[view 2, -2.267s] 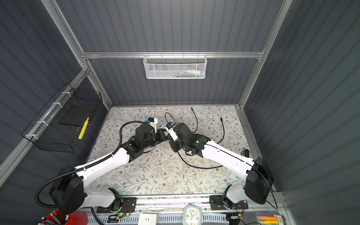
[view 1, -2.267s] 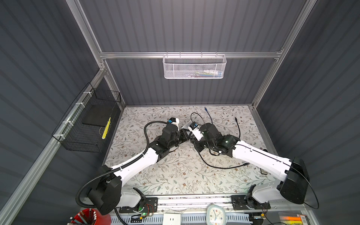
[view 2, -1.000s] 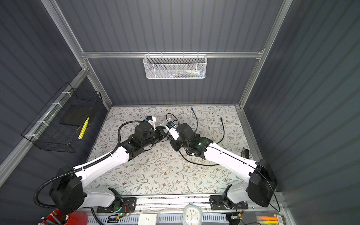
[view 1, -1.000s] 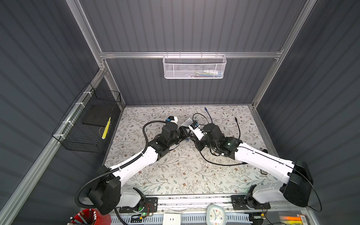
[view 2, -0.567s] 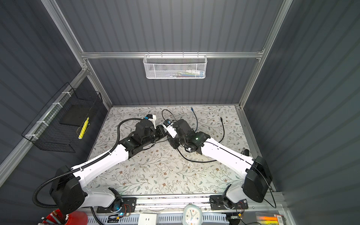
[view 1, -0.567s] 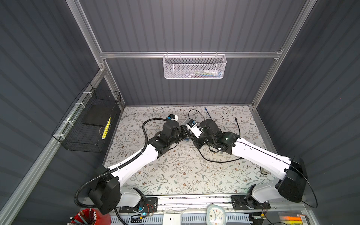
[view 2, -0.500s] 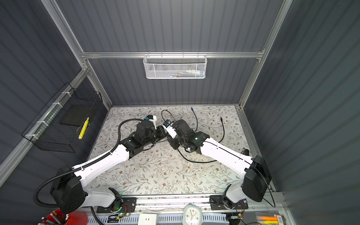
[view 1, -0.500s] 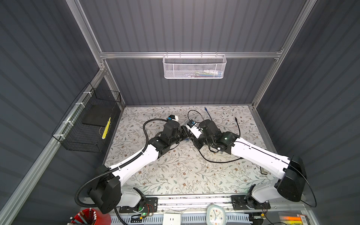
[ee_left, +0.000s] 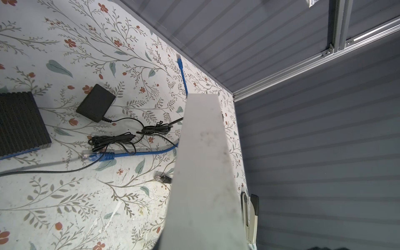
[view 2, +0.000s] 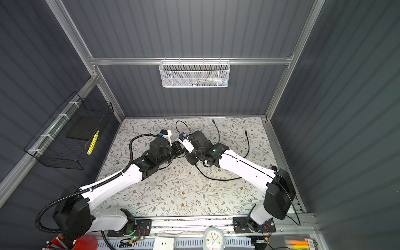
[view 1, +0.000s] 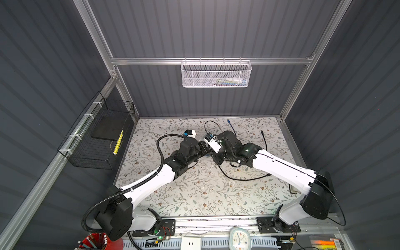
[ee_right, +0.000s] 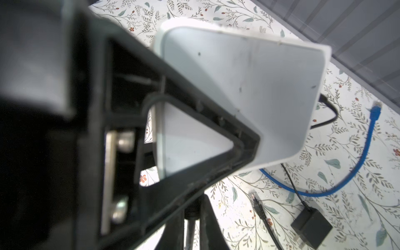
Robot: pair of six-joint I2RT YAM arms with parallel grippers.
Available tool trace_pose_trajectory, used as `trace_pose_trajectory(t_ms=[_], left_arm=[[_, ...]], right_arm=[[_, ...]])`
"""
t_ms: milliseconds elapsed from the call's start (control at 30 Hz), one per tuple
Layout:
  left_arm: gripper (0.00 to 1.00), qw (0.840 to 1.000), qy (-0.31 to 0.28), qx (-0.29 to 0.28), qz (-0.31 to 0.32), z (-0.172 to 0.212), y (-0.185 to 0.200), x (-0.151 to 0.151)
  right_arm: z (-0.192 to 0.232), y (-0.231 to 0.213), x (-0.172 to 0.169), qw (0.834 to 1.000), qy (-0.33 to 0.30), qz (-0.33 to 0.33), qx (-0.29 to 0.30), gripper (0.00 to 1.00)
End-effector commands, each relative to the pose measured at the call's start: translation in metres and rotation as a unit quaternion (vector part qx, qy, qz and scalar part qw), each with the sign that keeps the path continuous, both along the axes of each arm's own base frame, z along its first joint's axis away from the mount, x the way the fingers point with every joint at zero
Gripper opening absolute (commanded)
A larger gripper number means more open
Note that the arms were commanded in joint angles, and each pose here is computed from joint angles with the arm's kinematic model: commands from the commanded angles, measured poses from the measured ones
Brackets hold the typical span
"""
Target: Insert the plug into the switch port
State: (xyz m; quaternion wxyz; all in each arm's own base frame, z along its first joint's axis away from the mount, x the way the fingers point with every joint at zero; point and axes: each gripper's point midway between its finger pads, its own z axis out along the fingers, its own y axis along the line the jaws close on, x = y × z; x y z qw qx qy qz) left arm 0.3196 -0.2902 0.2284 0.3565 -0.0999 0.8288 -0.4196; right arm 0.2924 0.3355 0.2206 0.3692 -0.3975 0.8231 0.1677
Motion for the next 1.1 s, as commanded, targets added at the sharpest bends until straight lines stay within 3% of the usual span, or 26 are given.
trace_pose_trajectory(t_ms=[0,300,767,1067], left_arm=[[0.0,0.967,0.167,0.054,-0.186,-0.084,-0.038,-0.105],[0.0,0.96,0.168,0.068,-0.215,-0.09,-0.045,-0.118],[0.0,0.951,0.181,0.101,-0.23,-0.109,-0.039,-0.128],[0.0,0.963,0.156,0.073,-0.209,-0.088,-0.039,-0.119]], right_arm=[[0.25,0.045,0.025,0.899,-0.287,0.029,0.328,0.0],[0.247,0.054,0.025,0.89,-0.291,0.043,0.348,0.0],[0.274,0.05,0.014,0.878,-0.308,0.06,0.362,0.0],[0.253,0.05,0.016,0.884,-0.286,0.05,0.367,0.0]])
